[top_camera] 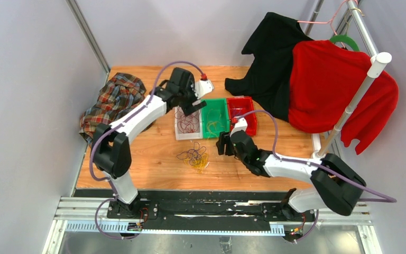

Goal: Untangle the cables

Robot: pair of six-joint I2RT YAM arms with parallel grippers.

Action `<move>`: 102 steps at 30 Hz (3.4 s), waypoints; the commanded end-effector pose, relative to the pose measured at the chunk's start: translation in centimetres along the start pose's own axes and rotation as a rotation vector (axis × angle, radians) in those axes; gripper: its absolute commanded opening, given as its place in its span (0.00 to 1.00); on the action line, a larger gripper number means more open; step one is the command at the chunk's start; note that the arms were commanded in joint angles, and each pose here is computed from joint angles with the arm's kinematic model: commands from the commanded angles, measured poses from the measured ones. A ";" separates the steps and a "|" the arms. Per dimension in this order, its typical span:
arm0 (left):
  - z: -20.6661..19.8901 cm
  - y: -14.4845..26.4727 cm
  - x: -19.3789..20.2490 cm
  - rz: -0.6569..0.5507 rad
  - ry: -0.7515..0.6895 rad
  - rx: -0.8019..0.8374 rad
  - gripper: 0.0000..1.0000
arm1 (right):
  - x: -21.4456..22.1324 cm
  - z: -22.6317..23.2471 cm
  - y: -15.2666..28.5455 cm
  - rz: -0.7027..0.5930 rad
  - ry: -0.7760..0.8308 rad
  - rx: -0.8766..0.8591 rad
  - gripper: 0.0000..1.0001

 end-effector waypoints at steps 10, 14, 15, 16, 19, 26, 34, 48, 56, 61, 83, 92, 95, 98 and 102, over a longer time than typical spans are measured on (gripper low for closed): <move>0.1 11.6 -1.8 -0.126 0.148 0.196 0.98 | -1.6 2.0 -5.1 0.037 -0.114 -0.093 0.52; -0.9 13.4 -1.3 -0.152 0.137 0.194 0.98 | -2.3 2.4 -5.8 0.044 -0.134 -0.113 0.37; -1.1 13.8 -1.2 -0.153 0.135 0.191 0.98 | -2.5 2.4 -6.0 0.043 -0.140 -0.113 0.33; -1.3 14.1 -1.1 -0.154 0.133 0.188 0.98 | -2.8 2.3 -6.2 0.044 -0.146 -0.113 0.27; -2.1 14.7 -0.6 -0.156 0.127 0.192 0.98 | -4.0 2.0 -6.8 0.039 -0.150 -0.097 0.01; -5.3 14.5 0.2 -0.171 0.234 0.341 0.99 | -7.6 1.4 -9.2 0.011 -0.079 -0.063 0.01; -9.7 11.6 0.2 -0.140 0.429 0.548 0.99 | -9.3 1.2 -14.5 0.056 0.160 0.073 0.01; -11.9 6.5 0.4 -0.108 0.581 0.470 0.73 | -10.4 3.0 -10.7 0.028 0.246 0.049 0.53; -13.0 5.1 0.8 -0.071 0.690 0.483 0.59 | -12.7 3.7 -6.4 -0.076 0.182 -0.001 0.67; -13.6 4.5 0.7 -0.093 0.742 0.497 0.42 | -12.9 2.9 -3.2 -0.133 0.133 0.006 0.67; -11.1 9.2 -2.0 -0.169 0.675 0.556 0.01 | -7.8 1.9 3.8 -0.115 -0.022 -0.255 0.68; -9.1 15.7 -3.6 -0.248 0.648 0.512 0.01 | -6.4 7.9 6.3 -0.133 0.052 -0.442 0.71; -8.6 16.8 -3.9 -0.266 0.649 0.489 0.01 | -6.2 9.4 6.7 -0.162 0.059 -0.452 0.71; -8.3 17.7 -4.2 -0.281 0.648 0.479 0.01 | -6.3 10.5 6.6 -0.183 0.054 -0.454 0.71; -8.4 18.4 -4.2 -0.284 0.649 0.469 0.01 | -6.7 11.6 6.3 -0.205 0.027 -0.477 0.71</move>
Point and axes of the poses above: each gripper's point midway between its finger pads, its own y axis back along the fingers, its own z axis along the line the jaws close on, x = y × z, the point moved 9 cm from there along y, back along the fingers, and after that the axes turned 12 degrees about -y, right-handed, at the moved point
